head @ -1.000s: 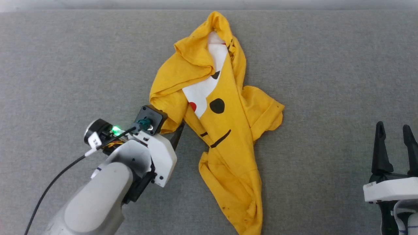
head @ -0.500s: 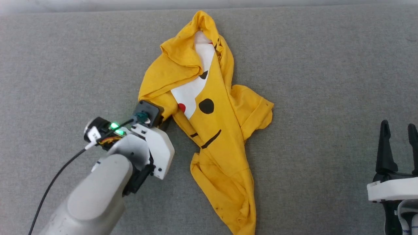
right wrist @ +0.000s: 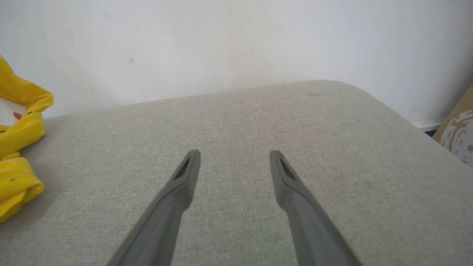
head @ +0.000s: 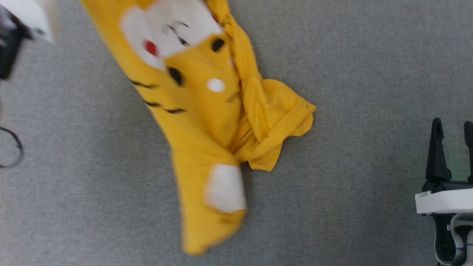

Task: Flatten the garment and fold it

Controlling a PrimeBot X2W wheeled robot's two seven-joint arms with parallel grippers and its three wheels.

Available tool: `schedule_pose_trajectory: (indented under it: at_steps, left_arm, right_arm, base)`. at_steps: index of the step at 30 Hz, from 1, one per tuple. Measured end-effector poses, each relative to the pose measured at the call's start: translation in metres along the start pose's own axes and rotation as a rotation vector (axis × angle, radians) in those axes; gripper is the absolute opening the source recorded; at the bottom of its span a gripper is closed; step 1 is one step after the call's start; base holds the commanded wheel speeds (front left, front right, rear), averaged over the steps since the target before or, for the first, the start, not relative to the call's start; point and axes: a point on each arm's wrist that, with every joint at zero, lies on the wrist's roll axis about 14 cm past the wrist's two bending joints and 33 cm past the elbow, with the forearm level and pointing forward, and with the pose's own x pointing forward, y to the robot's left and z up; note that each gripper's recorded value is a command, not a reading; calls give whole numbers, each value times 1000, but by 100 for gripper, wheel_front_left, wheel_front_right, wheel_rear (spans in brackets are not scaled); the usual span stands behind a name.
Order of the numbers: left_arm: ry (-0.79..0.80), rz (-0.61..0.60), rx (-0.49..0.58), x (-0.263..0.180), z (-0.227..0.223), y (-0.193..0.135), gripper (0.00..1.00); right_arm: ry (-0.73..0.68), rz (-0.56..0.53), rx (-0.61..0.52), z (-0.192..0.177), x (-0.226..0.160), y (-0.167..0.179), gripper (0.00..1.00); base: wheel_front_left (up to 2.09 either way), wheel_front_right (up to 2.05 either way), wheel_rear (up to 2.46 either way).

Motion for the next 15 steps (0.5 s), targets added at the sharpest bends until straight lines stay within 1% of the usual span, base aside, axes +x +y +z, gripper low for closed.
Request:
schedule_pose_trajectory:
  at_steps: [3,5,8,9,11,12,13,15]
  left_arm:
    - [20,63,20,16,-12,23,0]
    - [65,96,17,25,-35,32,0]
    - [139,117,13,33,-74,36,0]
    - [152,123,10,36,-85,36,13]
    - [185,135,-7,39,-106,35,48]
    - [203,136,-21,40,-117,33,84]
    - [223,135,-32,41,-128,30,100]
    - [243,134,-69,42,-144,22,100]
  right_arm:
    - [23,-11,-7,-10,2,-4,100]
    - [35,-17,-11,-15,5,-6,100]
    - [44,-25,-17,-22,9,-9,100]
    - [47,-29,-19,-23,10,-11,100]
    - [55,-38,-24,-27,11,-14,100]
    - [61,-43,-27,-29,10,-16,100]
    - [67,-47,-31,-32,10,-17,100]
    - [77,-50,-38,-35,11,-19,100]
  base:
    - [0,0,0]
    - [0,0,0]
    - [0,0,0]
    - [0,0,0]
    - [0,0,0]
    - [0,0,0]
    - [0,0,0]
    - [0,0,0]
